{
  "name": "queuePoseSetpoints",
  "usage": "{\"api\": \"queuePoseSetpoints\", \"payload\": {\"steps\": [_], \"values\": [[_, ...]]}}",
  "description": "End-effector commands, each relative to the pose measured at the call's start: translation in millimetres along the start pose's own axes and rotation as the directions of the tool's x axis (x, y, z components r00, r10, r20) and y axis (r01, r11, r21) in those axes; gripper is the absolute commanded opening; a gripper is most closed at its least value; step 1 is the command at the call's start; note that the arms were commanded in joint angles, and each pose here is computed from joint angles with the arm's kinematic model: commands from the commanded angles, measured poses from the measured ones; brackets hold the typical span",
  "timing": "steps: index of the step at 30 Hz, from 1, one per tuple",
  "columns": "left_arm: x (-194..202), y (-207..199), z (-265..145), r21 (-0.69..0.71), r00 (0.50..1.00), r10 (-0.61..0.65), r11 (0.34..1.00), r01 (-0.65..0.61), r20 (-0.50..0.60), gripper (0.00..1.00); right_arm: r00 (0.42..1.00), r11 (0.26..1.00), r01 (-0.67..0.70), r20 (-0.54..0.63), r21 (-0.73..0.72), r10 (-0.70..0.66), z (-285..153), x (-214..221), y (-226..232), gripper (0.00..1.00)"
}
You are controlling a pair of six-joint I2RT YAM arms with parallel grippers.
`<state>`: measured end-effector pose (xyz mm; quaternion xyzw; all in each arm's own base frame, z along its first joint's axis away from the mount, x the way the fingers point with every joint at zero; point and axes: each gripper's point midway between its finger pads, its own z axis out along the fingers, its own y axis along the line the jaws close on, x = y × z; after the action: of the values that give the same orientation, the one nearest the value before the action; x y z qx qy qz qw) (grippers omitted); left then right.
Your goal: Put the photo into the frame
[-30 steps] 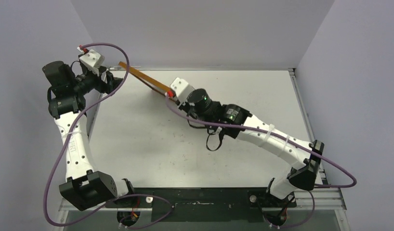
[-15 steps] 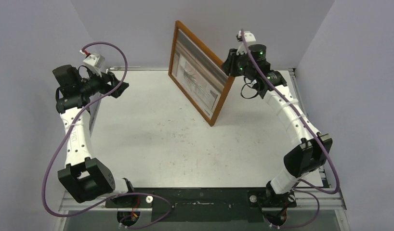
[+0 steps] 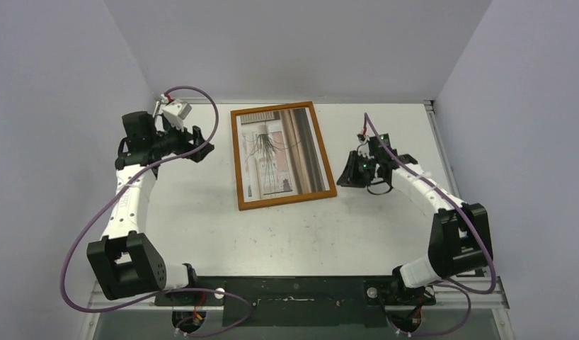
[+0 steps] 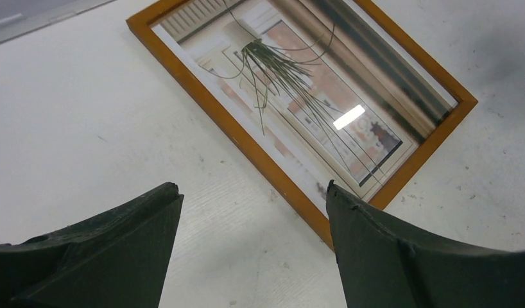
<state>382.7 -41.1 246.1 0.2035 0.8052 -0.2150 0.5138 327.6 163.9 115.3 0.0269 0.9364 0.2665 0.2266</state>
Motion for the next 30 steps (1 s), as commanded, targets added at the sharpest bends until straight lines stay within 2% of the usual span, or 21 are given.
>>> {"api": "queuePoseSetpoints", "payload": {"steps": [1,4,7,10,12,15,20,24,30], "values": [[8.5,7.2,4.8,-0.039,0.999,0.054,0.998,-0.054,-0.004,0.81,0.988,0.995,-0.064,0.132,-0.075,0.074,-16.4,7.1,7.7,0.18],[26.5,15.1,6.8,-0.056,0.996,0.062,0.996,-0.065,-0.061,0.81,0.987,0.996,-0.067,0.144,-0.052,0.074,-14.9,14.4,-1.0,0.2],[42.7,23.5,14.2,-0.068,0.994,0.022,0.997,-0.029,-0.107,0.81,0.978,1.0,-0.019,0.208,-0.007,0.02,-20.7,-4.7,-3.9,0.35],[60.4,25.6,30.1,-0.062,0.984,-0.075,0.996,0.066,-0.163,0.8,0.955,0.998,0.033,0.294,0.061,-0.049,-21.5,-39.2,-6.7,0.48],[72.5,23.5,41.2,-0.059,0.97,-0.123,0.992,0.113,-0.209,0.79,0.942,0.995,0.057,0.327,0.08,-0.081,-11.9,-58.5,-6.9,0.52],[91.1,22.8,61.8,-0.077,0.95,-0.171,0.985,0.156,-0.263,0.78,0.931,0.987,0.107,0.335,0.123,-0.143,15.3,-79.1,-6.8,0.53],[111.5,10.3,99.8,-0.052,0.916,-0.228,0.973,0.223,-0.331,0.75,0.94,0.973,0.146,0.282,0.179,-0.193,67.0,-95.4,-9.8,0.52],[115.4,13.9,117.6,-0.059,0.906,-0.245,0.969,0.24,-0.345,0.73,0.939,0.97,0.156,0.278,0.184,-0.204,86.4,-101.4,-10.2,0.52],[127.0,24.8,132.6,-0.076,0.888,-0.267,0.963,0.258,-0.375,0.7,0.948,0.974,0.16,0.249,0.162,-0.198,102.9,-88.3,-6.6,0.5]]}}
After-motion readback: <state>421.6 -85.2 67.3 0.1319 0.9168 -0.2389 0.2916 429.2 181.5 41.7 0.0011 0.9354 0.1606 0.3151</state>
